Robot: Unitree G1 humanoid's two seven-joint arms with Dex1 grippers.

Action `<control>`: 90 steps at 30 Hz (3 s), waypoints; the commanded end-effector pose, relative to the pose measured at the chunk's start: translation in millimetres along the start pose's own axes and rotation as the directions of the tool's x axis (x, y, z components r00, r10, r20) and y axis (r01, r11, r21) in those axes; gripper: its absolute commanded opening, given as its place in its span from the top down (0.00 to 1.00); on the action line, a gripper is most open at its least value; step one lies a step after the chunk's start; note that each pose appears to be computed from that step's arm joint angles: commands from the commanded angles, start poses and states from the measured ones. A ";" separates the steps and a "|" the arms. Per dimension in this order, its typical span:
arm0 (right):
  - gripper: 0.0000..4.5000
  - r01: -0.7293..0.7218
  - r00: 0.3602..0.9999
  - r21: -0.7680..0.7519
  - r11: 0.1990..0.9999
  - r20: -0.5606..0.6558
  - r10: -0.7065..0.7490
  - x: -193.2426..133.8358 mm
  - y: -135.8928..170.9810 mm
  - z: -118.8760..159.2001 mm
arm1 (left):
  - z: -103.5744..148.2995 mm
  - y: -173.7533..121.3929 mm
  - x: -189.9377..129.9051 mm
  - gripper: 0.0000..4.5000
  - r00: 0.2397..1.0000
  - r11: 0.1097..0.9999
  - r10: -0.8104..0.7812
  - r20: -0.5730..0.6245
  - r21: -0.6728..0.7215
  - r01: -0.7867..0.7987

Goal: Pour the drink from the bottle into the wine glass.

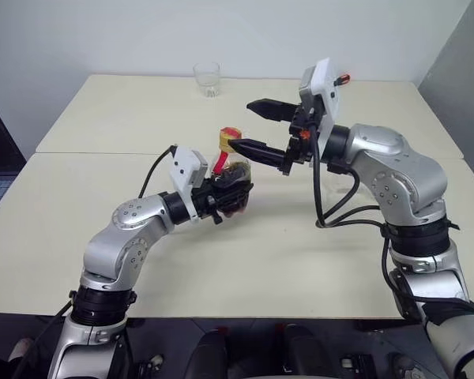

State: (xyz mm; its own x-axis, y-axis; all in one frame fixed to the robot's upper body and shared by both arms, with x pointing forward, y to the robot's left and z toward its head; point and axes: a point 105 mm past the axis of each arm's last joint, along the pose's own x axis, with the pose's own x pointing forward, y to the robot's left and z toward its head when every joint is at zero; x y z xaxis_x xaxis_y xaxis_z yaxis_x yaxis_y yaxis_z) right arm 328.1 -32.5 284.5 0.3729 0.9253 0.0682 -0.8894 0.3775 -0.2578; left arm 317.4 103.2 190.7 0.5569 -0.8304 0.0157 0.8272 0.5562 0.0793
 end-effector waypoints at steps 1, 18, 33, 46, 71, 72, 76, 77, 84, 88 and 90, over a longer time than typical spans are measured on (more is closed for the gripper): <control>0.02 0.085 0.996 0.012 0.996 -0.032 -0.085 -12.3 -17.3 -6.1 | 29.9 -10.0 -2.5 0.63 0.994 0.994 -0.058 0.096 0.095 0.049; 0.02 0.102 0.993 0.019 0.995 -0.060 -0.100 -22.4 -24.0 -12.2 | 29.6 -8.2 -3.6 0.63 0.994 0.994 -0.055 0.095 0.096 0.046; 0.02 -0.088 0.991 0.134 0.987 0.109 0.073 -20.3 11.6 15.6 | 20.0 1.8 -10.4 0.63 0.997 0.997 -0.021 0.071 0.082 0.015; 0.02 -0.121 0.976 0.108 0.987 0.195 0.098 4.6 25.1 32.3 | 19.2 -5.5 -0.7 0.63 0.995 0.996 -0.062 0.075 0.074 0.056; 0.02 -0.064 0.980 0.054 0.996 0.194 0.053 28.3 20.3 19.7 | 19.6 -13.5 3.7 0.63 0.990 0.991 -0.116 0.075 0.074 0.111; 0.02 -0.064 0.980 0.054 0.996 0.192 0.053 27.7 20.0 19.4 | 19.3 -13.7 3.2 0.63 0.990 0.991 -0.116 0.074 0.074 0.111; 0.02 -0.063 0.982 0.053 0.997 0.183 0.052 24.2 18.5 18.4 | 18.7 -14.3 1.8 0.63 0.991 0.991 -0.113 0.072 0.074 0.108; 0.02 -0.063 0.983 0.051 0.997 0.177 0.053 22.4 17.9 17.3 | 18.3 -13.6 1.3 0.63 0.991 0.992 -0.111 0.071 0.074 0.106; 0.02 -0.057 0.987 0.045 0.997 0.155 0.050 14.6 14.2 13.9 | 17.8 -10.7 -0.1 0.63 0.992 0.992 -0.103 0.067 0.075 0.098; 0.02 -0.053 0.989 0.044 0.998 0.140 0.046 10.2 13.2 11.8 | 18.2 -10.2 -0.1 0.63 0.992 0.992 -0.103 0.067 0.077 0.098; 0.02 -0.051 0.990 0.046 0.998 0.135 0.044 7.9 12.7 10.7 | 18.3 -9.6 0.4 0.63 0.993 0.992 -0.103 0.066 0.078 0.098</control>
State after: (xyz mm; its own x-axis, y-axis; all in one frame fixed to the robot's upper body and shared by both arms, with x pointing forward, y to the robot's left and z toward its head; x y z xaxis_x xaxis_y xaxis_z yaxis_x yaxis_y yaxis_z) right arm 319.1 -11.5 282.6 0.2826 0.9472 0.1515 -0.9302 0.3092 -0.1980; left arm 313.6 99.4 189.9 0.4898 -0.8715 0.0253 0.8672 0.4899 0.0893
